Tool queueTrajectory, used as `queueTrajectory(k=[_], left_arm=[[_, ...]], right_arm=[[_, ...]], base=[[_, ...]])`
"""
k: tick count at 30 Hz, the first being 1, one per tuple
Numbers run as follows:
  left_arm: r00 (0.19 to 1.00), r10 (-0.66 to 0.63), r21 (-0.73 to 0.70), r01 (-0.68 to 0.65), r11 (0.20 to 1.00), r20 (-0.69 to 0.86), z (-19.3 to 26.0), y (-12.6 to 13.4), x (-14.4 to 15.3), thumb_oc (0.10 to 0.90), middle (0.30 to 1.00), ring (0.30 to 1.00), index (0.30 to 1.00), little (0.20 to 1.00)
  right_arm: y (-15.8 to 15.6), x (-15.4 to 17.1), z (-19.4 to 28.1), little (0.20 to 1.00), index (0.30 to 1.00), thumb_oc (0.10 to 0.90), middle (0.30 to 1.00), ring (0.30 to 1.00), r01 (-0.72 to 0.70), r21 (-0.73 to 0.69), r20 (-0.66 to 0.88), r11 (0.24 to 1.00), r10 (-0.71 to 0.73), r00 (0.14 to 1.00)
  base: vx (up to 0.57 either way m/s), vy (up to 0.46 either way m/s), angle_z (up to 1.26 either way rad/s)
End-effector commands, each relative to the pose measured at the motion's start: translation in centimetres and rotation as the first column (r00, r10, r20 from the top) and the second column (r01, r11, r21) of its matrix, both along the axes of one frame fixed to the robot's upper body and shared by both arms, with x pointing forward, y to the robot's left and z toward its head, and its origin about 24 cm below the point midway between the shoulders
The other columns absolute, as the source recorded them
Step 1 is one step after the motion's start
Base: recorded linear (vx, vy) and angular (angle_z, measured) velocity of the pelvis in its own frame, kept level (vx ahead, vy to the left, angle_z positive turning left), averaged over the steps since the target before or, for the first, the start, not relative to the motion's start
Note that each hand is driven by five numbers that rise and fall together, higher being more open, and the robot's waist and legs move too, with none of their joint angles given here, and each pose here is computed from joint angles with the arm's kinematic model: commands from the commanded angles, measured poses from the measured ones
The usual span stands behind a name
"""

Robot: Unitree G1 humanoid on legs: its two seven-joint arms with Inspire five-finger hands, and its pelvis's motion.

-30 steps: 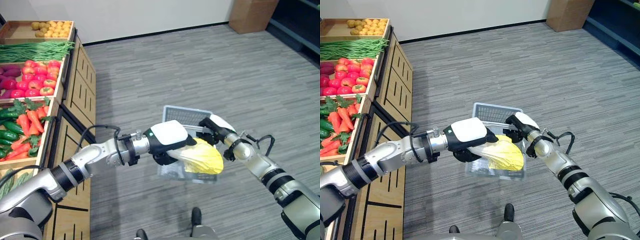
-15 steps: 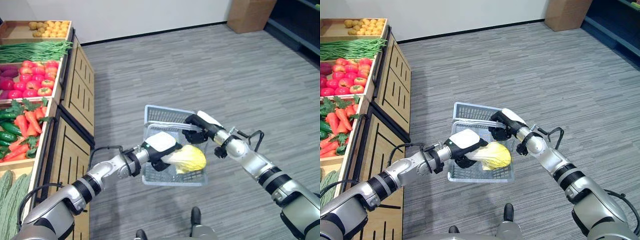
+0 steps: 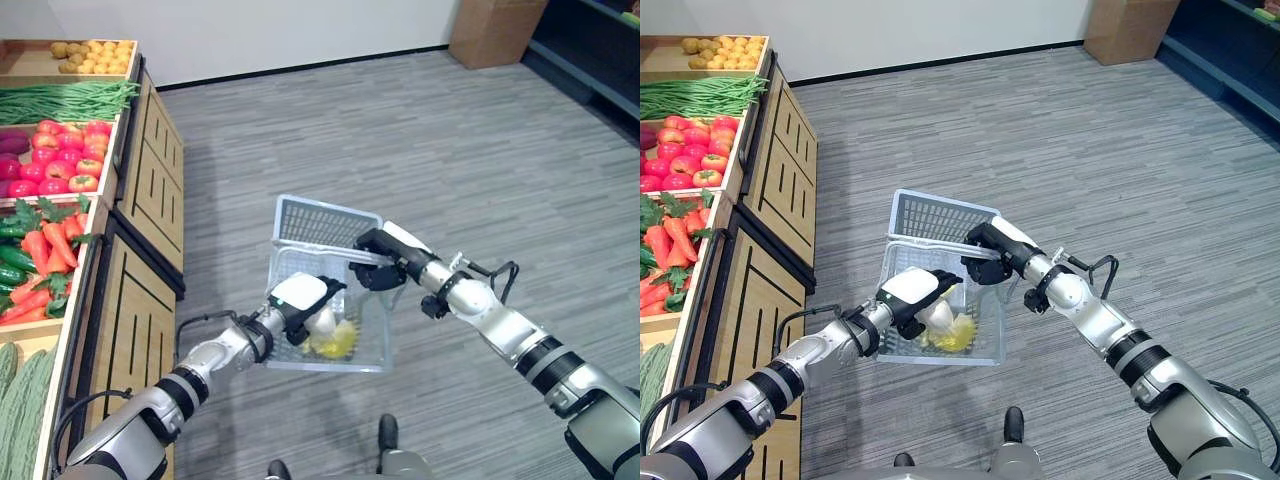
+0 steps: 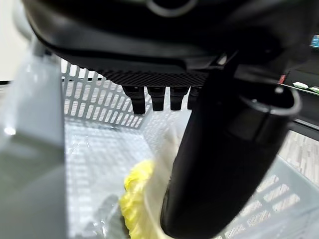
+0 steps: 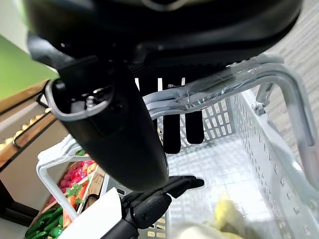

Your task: Get the vegetables into the basket

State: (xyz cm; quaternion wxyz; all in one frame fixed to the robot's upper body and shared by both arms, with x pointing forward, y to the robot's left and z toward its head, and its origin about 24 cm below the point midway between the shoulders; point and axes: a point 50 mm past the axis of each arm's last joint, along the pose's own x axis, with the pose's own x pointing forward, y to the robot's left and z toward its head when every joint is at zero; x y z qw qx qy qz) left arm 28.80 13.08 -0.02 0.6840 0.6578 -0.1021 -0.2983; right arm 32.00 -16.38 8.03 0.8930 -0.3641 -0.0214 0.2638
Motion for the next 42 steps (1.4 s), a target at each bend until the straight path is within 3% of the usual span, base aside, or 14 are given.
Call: queueTrajectory(k=[1, 6, 7, 11, 15, 16, 17, 19, 22, 31, 33, 37, 39, 42], left_arm=[[0.989, 0.062, -0.08, -0.051, 0.996, 0.131, 2.6, 0.9, 1.9, 0.9, 1.0, 1.0, 1.0, 1.0], [0.993, 0.092, -0.321, -0.065, 0.945, 0.07, 3.9, 0.0, 1.0, 0.9, 1.0, 1.0, 1.0, 1.0], [0.997, 0.073, -0.463, -0.053, 0.885, 0.025, 5.0, -0.4, 0.0, 0.9, 1.0, 1.0, 1.0, 1.0], [0.999, -0.01, -0.68, -0.028, 0.733, -0.051, 7.5, -0.5, -1.9, 0.9, 1.0, 1.0, 1.0, 1.0], [0.994, -0.071, -0.816, -0.027, 0.578, -0.083, 9.8, 0.4, -3.5, 0.9, 1.0, 1.0, 1.0, 1.0], [0.994, -0.071, -0.816, -0.029, 0.578, -0.085, 9.9, 0.5, -3.6, 0.9, 1.0, 1.0, 1.0, 1.0], [0.987, -0.107, -0.883, -0.058, 0.466, -0.122, 10.6, 1.0, -4.3, 0.9, 1.0, 1.0, 1.0, 1.0], [0.982, -0.119, -0.903, -0.084, 0.421, -0.147, 10.8, 1.4, -4.7, 0.9, 1.0, 1.0, 1.0, 1.0], [0.967, -0.124, -0.94, -0.18, 0.29, -0.223, 10.5, 2.9, -5.7, 0.9, 1.0, 1.0, 1.0, 1.0], [0.929, 0.12, -0.895, -0.369, 0.25, -0.349, 7.1, 7.6, -7.2, 0.9, 1.0, 1.0, 1.0, 1.0], [0.835, 0.284, -0.82, -0.534, 0.206, -0.472, 3.5, 10.1, -8.5, 0.9, 1.0, 1.0, 1.0, 1.0], [0.674, 0.434, -0.652, -0.724, 0.225, -0.598, -1.4, 12.1, -10.6, 0.9, 1.0, 1.0, 1.0, 1.0], [0.527, 0.511, -0.45, -0.849, 0.277, -0.679, -5.4, 12.9, -12.8, 0.9, 1.0, 1.0, 1.0, 1.0], [0.417, 0.617, -0.18, -0.894, 0.41, -0.667, -9.2, 13.7, -15.3, 0.9, 1.0, 1.0, 1.0, 1.0]], right_arm=[[2.4, 1.0, 6.3, 0.3, 0.3, 0.4, 0.3, 0.3, -0.102, 0.255, 0.234, 0.961, 0.041, 0.971], [1.0, 1.4, 4.4, 0.3, 0.3, 0.4, 0.3, 0.3, 0.005, 0.283, 0.163, 0.959, -0.053, 0.985], [-0.1, 1.5, 3.6, 0.3, 0.3, 0.4, 0.3, 0.3, 0.069, 0.27, 0.139, 0.96, -0.11, 0.984], [-2.3, 1.7, 1.7, 0.3, 0.3, 0.4, 0.3, 0.3, 0.188, 0.229, 0.087, 0.955, -0.213, 0.973], [-4.2, 1.8, 0.3, 0.3, 0.3, 0.4, 0.3, 0.3, 0.287, 0.179, 0.051, 0.941, -0.3, 0.952], [-4.1, 1.8, 0.3, 0.3, 0.3, 0.4, 0.3, 0.3, 0.286, 0.179, 0.05, 0.941, -0.299, 0.953], [-5.1, 1.9, -0.6, 0.3, 0.3, 0.4, 0.3, 0.3, 0.343, 0.154, 0.025, 0.927, -0.35, 0.936], [-5.4, 1.9, -0.9, 0.3, 0.3, 0.4, 0.3, 0.3, 0.363, 0.151, 0.013, 0.92, -0.369, 0.929], [-6.9, 1.5, -2.5, 0.3, 0.3, 0.4, 0.3, 0.3, 0.448, 0.151, -0.049, 0.881, -0.446, 0.894], [-10.4, -0.7, -4.9, 0.3, 0.3, 0.4, 0.3, 0.3, 0.57, 0.113, -0.114, 0.814, -0.559, 0.821], [-11.9, -2.1, -5.8, 0.3, 0.3, 0.4, 0.3, 0.3, 0.614, 0.094, -0.126, 0.783, -0.603, 0.788], [-13.5, -3.1, -6.0, 0.3, 0.3, 0.4, 0.3, 0.3, 0.658, 0.074, -0.123, 0.75, -0.648, 0.752], [-14.6, -3.5, -5.6, 0.3, 0.3, 0.4, 0.3, 0.3, 0.675, 0.054, -0.099, 0.736, -0.669, 0.737], [-15.4, -3.7, -5.1, 0.3, 0.3, 0.4, 0.3, 0.3, 0.692, 0.047, -0.077, 0.72, -0.688, 0.722]], base=[[0.0, 0.0, 0.0], [0.0, -0.002, 0.01], [-0.02, -0.008, 0.05], [0.0, 0.004, 0.11], [-0.01, 0.008, 0.12], [0.0, 0.0, 0.0], [-0.02, 0.007, 0.05], [-0.02, 0.009, 0.06], [-0.02, 0.008, 0.08], [-0.01, 0.003, 0.06], [-0.01, -0.001, 0.18], [0.0, 0.002, 0.07], [-0.01, 0.008, 0.06], [-0.01, 0.005, 0.03]])
